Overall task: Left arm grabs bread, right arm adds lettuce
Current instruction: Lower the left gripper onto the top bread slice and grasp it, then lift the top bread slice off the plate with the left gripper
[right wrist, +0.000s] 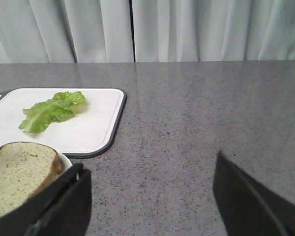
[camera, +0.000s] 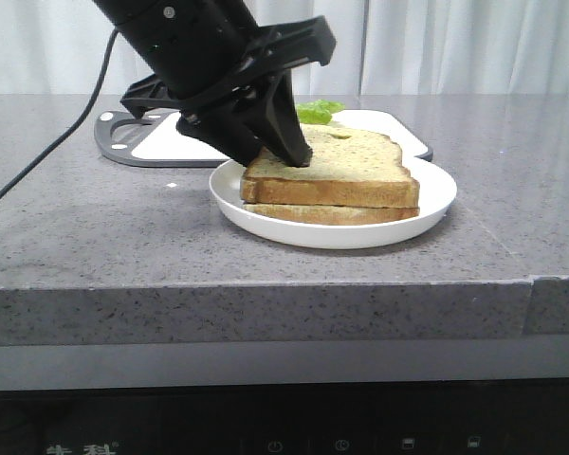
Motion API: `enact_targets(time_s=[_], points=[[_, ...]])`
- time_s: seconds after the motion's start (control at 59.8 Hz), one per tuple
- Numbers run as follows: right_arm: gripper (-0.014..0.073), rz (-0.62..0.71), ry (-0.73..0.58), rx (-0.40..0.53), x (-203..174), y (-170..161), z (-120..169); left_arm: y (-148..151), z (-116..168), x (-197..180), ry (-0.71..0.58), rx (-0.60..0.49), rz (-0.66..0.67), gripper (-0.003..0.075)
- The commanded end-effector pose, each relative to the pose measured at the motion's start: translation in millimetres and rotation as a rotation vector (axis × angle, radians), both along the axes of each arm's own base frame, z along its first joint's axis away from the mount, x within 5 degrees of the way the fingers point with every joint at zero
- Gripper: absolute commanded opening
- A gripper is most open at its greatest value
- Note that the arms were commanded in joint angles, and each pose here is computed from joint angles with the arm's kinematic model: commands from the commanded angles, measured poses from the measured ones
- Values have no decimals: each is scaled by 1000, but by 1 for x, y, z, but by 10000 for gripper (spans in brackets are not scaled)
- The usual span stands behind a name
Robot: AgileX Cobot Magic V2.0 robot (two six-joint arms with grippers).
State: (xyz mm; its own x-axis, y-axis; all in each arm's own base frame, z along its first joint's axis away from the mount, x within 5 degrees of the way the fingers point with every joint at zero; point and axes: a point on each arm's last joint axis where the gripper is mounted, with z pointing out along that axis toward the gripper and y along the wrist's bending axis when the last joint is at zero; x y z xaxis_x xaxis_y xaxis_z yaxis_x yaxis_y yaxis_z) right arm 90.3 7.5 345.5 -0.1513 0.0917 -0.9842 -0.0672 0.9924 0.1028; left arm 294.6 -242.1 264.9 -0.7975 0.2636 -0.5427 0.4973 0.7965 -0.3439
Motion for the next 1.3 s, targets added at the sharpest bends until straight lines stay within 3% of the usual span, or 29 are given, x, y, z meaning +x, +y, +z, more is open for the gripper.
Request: enact_targets(time_s=[0.0, 0.201, 0.652, 0.986, 1.287], points=[[536, -16, -94, -11, 1, -2, 16, 4, 21, -1, -50, -36, 10, 115], [536, -16, -94, -11, 1, -2, 16, 7, 26, -1, -65, -46, 18, -20], [536, -16, -94, -11, 1, -2, 16, 17, 68, -11, -212, -143, 50, -21], [536, -15, -89, -11, 1, -1, 15, 51, 116, -38, -549, -164, 72, -21], [536, -13, 7, -14, 25, -1, 6, 108, 116, -109, -783, -186, 87, -21]])
